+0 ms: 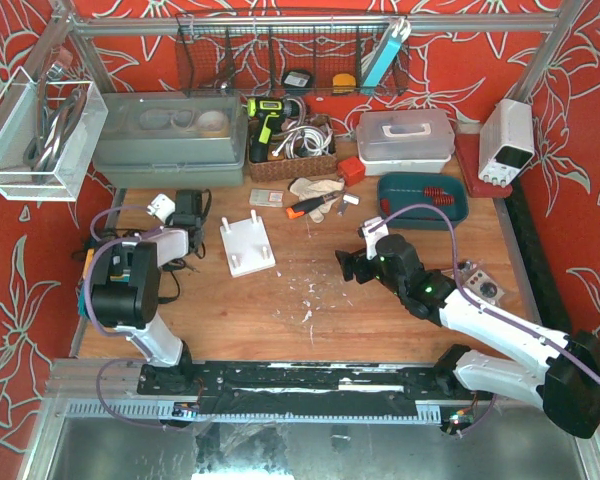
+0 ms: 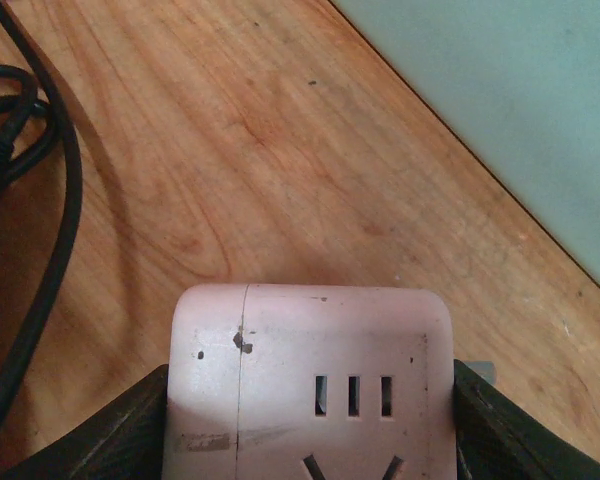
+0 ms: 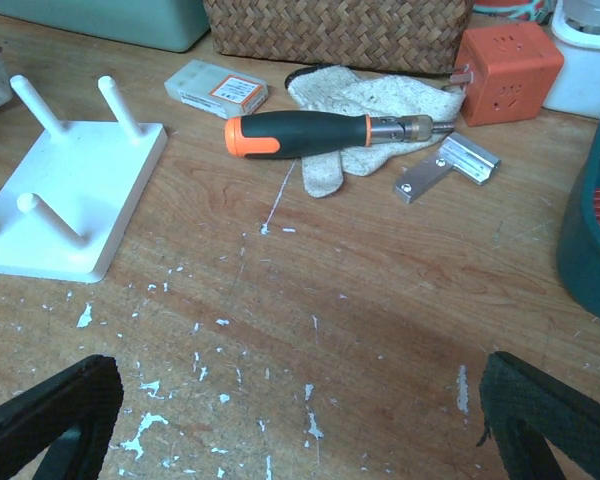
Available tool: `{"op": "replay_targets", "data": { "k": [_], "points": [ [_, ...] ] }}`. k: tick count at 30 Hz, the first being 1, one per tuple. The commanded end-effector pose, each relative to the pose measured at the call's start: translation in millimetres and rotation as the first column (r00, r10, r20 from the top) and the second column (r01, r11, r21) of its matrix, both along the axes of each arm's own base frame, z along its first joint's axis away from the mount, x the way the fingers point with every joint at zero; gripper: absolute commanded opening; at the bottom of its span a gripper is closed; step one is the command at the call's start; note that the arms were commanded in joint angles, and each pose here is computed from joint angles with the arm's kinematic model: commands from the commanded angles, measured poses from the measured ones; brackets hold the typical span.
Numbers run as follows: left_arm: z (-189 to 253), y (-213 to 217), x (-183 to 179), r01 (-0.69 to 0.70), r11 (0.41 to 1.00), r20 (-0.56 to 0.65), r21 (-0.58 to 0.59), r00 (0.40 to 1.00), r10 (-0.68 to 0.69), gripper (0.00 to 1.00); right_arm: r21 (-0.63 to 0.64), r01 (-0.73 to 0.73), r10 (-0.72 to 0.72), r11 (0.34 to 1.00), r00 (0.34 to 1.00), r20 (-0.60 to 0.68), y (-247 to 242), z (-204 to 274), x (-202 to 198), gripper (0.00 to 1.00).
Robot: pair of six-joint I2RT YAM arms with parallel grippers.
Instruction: Install the large spring
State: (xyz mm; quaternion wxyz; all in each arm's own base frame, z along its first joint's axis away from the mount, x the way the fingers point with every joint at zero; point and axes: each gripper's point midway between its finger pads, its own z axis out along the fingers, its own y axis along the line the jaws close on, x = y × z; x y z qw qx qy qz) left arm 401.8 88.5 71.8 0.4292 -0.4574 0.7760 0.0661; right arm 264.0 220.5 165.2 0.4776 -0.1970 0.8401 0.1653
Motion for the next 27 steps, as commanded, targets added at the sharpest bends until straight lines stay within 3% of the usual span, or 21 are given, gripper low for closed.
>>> {"op": "replay_targets", "data": {
  "k": [1, 3, 7, 13, 17, 20, 23, 27],
  "points": [
    [12.3, 16.8, 6.7, -0.063, 0.998, 0.029, 0.013, 0.998, 0.063, 0.51, -0.037, 0.022, -0.021, 0.999, 1.0, 0.017, -5.8, -3.3, 1.2, 0.98],
    [12.9, 18.5, 6.6, -0.06, 0.998, 0.021, 0.014, 0.998, 0.06, 0.67, -0.042, 0.025, -0.025, 0.999, 1.0, 0.017, -6.6, -3.8, 1.6, 0.98],
    [21.8, 17.2, 8.9, -0.046, 0.999, 0.022, 0.009, 0.999, 0.046, 0.83, -0.044, 0.031, -0.03, 0.999, 0.999, 0.025, -8.2, -2.0, 2.0, 0.98],
    [46.6, 9.3, 10.8, -0.006, 1.0, 0.051, -0.02, 0.999, 0.007, 0.89, -0.043, 0.057, -0.055, 0.997, 0.997, 0.046, -15.9, 4.2, 1.3, 0.98],
    [67.7, -19.7, 19.1, 0.189, 0.981, 0.083, -0.047, 0.979, -0.184, 0.91, -0.045, 0.085, -0.083, 0.995, 0.995, 0.049, -20.7, 6.1, 2.8, 0.98],
    [85.2, -53.5, 19.4, 0.35, 0.936, 0.115, -0.035, 0.932, -0.344, 0.98, -0.043, 0.153, -0.151, 0.987, 0.988, 0.043, -29.5, 6.1, 6.7, 0.98],
    [103.6, -96.5, 13.7, 0.519, 0.855, 0.173, -0.018, 0.843, -0.509, 1.0, -0.051, 0.278, -0.275, 0.959, 0.96, 0.049, -49.8, 4.5, 12.8, 0.99],
    [124.5, -156.8, -5.6, 0.674, 0.738, 0.228, 0.03, 0.714, -0.662, 1.0, -0.047, 0.484, -0.482, 0.874, 0.875, 0.038, -84.6, 7.7, 24.7, 0.99]
  ]
}}
